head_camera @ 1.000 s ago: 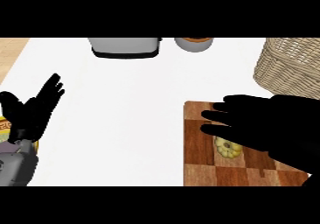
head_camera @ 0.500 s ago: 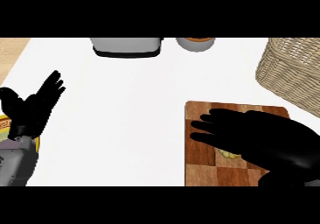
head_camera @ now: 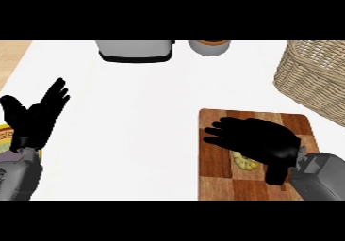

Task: Pick the squash from the cutting board and place it in the basket

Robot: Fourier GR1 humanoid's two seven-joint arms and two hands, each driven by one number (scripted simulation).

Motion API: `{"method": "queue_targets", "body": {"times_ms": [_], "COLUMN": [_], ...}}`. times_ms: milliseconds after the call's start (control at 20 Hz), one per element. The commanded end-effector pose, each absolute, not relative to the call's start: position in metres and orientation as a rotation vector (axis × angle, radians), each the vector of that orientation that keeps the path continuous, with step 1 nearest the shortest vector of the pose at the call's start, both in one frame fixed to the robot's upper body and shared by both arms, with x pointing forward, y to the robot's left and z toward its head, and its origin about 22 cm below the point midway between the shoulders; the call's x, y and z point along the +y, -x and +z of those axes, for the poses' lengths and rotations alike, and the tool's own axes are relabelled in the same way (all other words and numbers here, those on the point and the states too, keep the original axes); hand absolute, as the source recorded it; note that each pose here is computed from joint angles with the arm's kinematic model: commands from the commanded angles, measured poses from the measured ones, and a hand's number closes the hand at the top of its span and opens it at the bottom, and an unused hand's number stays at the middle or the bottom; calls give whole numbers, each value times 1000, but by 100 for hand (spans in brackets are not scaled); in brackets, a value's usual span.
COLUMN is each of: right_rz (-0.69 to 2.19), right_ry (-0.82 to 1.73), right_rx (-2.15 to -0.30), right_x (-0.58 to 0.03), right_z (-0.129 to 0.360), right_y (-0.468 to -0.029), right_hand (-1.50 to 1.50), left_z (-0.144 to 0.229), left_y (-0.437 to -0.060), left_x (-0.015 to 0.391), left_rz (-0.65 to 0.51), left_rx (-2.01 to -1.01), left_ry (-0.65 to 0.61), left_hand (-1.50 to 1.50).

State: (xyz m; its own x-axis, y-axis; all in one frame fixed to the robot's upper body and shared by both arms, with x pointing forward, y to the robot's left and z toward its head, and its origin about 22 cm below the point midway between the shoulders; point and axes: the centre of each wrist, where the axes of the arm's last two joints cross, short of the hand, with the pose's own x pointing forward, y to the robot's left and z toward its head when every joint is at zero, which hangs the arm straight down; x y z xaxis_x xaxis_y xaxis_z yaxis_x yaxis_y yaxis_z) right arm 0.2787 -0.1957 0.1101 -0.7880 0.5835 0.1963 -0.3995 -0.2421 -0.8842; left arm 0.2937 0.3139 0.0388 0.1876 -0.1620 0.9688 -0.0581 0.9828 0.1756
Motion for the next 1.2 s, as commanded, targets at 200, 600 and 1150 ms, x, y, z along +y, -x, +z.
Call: {"method": "queue_targets", "body": {"times_ms": [200, 600, 1150], "right_rz": [2144, 2124, 2188], "right_ry": [289, 230, 186], "right_rx": [-1302, -1357, -1311], "right_x": [-202, -218, -223], "right_z": [63, 77, 63], "right_y": [-303, -301, -307], "right_hand": [-150, -150, -150], "left_z": [39, 25, 46], "left_y": [-281, -299, -289], "left_x": [324, 324, 304], "left_rz": [-88, -77, -75], "left_rx": [-1371, -1401, -1407], "left_ry": [-160, -178, -197], "left_hand": [0, 0, 0]}}
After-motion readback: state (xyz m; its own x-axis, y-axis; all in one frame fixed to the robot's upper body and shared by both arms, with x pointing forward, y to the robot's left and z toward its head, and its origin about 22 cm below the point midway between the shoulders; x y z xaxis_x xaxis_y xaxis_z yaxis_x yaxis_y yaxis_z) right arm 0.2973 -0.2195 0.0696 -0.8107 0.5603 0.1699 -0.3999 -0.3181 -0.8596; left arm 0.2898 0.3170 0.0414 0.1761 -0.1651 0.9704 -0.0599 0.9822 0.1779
